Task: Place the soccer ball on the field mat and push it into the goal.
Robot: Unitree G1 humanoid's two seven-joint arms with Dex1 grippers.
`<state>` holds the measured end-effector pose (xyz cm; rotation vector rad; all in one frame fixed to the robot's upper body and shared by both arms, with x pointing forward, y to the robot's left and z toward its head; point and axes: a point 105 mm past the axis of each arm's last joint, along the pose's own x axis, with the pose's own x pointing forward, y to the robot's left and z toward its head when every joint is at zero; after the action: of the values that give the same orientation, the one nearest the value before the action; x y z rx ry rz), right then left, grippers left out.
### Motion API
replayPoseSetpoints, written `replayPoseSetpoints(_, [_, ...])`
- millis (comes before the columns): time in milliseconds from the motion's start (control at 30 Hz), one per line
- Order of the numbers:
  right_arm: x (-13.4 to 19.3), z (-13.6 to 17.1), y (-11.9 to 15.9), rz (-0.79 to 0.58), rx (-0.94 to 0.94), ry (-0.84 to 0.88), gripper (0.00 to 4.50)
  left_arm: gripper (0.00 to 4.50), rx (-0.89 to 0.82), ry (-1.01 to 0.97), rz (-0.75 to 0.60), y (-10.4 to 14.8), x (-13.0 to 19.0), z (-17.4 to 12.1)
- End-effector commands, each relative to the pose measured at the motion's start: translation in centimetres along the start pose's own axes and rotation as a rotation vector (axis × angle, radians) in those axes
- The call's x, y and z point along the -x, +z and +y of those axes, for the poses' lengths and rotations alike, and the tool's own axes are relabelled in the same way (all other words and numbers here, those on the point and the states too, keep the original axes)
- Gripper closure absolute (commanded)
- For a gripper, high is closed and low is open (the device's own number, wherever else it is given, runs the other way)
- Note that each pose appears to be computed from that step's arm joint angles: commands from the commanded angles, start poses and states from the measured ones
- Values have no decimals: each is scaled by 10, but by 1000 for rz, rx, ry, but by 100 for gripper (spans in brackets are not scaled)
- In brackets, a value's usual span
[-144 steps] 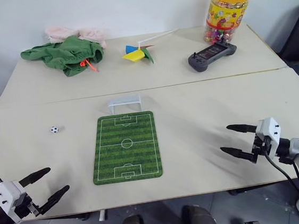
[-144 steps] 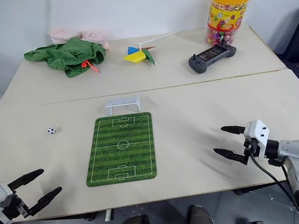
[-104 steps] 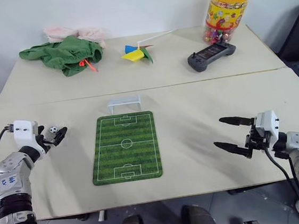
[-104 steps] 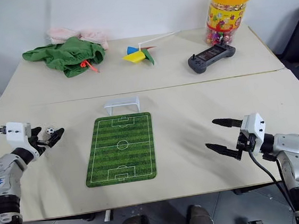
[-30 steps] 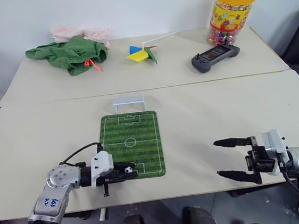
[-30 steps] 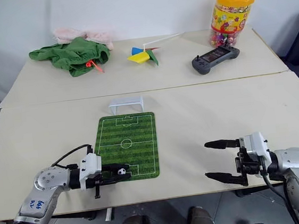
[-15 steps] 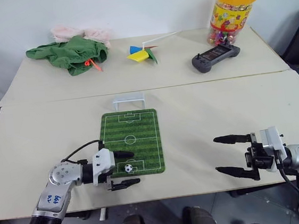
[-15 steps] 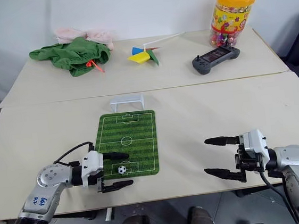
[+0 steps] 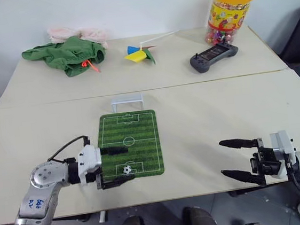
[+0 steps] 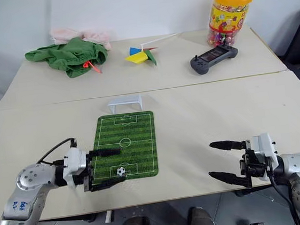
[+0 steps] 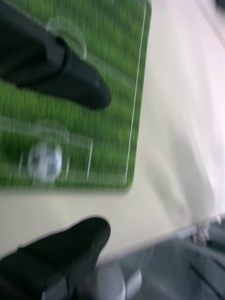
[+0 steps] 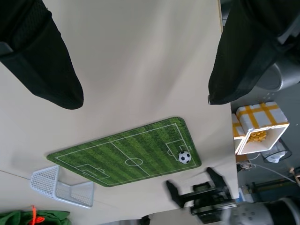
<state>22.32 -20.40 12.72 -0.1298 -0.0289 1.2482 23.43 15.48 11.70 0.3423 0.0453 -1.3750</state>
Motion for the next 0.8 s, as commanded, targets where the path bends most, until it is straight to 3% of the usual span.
replayPoseSetpoints(33, [1, 3, 11, -26, 43, -2, 0, 157, -27, -56, -15, 8, 1, -9])
replayPoseSetpoints(333, [8, -2, 9, -97, 8, -117, 0, 444, 6, -111, 82, -19, 5, -11])
replayPoseSetpoints(567, [8, -9, 10, -96, 28, -161, 0, 448, -37, -126, 127, -33, -5, 10])
replayPoseSetpoints(800, [8, -16, 19, -118, 69, -208, 0, 448, -79, 186, -41, 12, -8, 84])
